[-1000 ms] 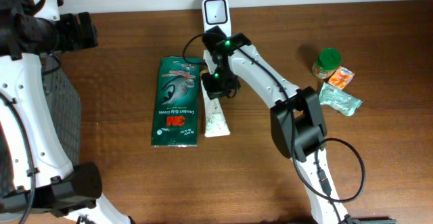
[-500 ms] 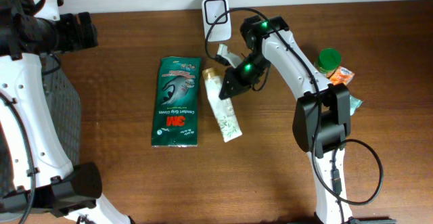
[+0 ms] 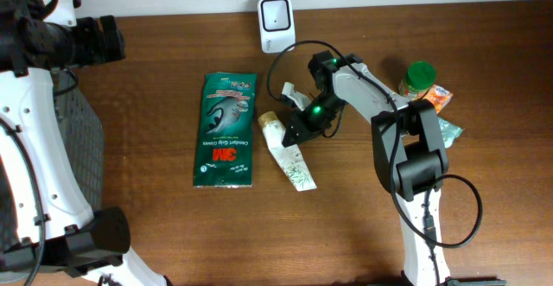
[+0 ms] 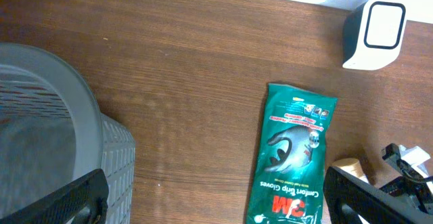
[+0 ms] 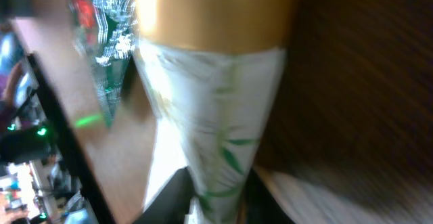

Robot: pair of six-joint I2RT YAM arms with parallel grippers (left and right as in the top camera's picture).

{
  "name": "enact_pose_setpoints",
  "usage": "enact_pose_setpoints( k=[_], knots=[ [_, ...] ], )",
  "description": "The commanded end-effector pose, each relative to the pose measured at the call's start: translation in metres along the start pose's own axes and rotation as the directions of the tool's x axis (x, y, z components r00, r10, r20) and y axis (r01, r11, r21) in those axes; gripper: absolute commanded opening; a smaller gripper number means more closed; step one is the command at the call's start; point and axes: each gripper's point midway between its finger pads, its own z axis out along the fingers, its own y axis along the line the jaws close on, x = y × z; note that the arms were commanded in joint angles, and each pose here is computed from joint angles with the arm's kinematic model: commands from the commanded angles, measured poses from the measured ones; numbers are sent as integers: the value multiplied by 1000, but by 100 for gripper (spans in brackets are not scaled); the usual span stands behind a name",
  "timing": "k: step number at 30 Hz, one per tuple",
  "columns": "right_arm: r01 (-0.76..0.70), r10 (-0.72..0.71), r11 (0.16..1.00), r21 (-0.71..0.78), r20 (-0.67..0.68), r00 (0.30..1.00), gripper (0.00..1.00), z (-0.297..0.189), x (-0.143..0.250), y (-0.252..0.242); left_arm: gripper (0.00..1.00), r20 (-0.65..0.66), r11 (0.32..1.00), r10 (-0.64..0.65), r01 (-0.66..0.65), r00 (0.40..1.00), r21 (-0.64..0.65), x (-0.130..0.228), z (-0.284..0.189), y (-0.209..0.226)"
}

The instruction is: Scan the item barcode

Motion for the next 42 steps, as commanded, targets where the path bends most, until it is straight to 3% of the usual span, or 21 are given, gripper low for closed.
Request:
enact_pose_setpoints(
  k=[1,6,15,19,25,26,29,36,42],
  knots=[
    [-79,94,960,267,-44,995,33,-16,16,-56,99,7,1000,10,-10,1000,10,-1,-1,-2],
    [-144,157,896,420,5,988,43,-53,13,-90,99,7,1000,10,-10,1000,11,-1,-1,-2],
    [-141,126,894,426,65,990,46,-119,-14,-54,99,7,1000,10,-10,1000,10,-1,-1,-2],
    [-68,69,965,252,6,998,49,-116,-5,-12,99,7,1000,10,-10,1000,10,-1,-1,-2],
    [-81,109,969,231,-109,988,51,-95,20,-6,99,7,1000,10,-10,1000,11,-1,-1,-2],
    [-82,111,969,234,-115,987,57,-94,21,-6,99,7,1000,10,-10,1000,11,-1,-1,-2],
    [-50,67,965,256,-59,996,64,-109,12,6,99,7,1000,10,-10,1000,11,-1,-1,-2],
    [5,-42,935,355,97,994,66,-177,15,65,99,7,1000,10,-10,1000,11,-1,-1,-2],
    [-6,-8,926,377,34,999,66,-156,28,64,99,7,1000,10,-10,1000,10,-1,-1,-2]
  ],
)
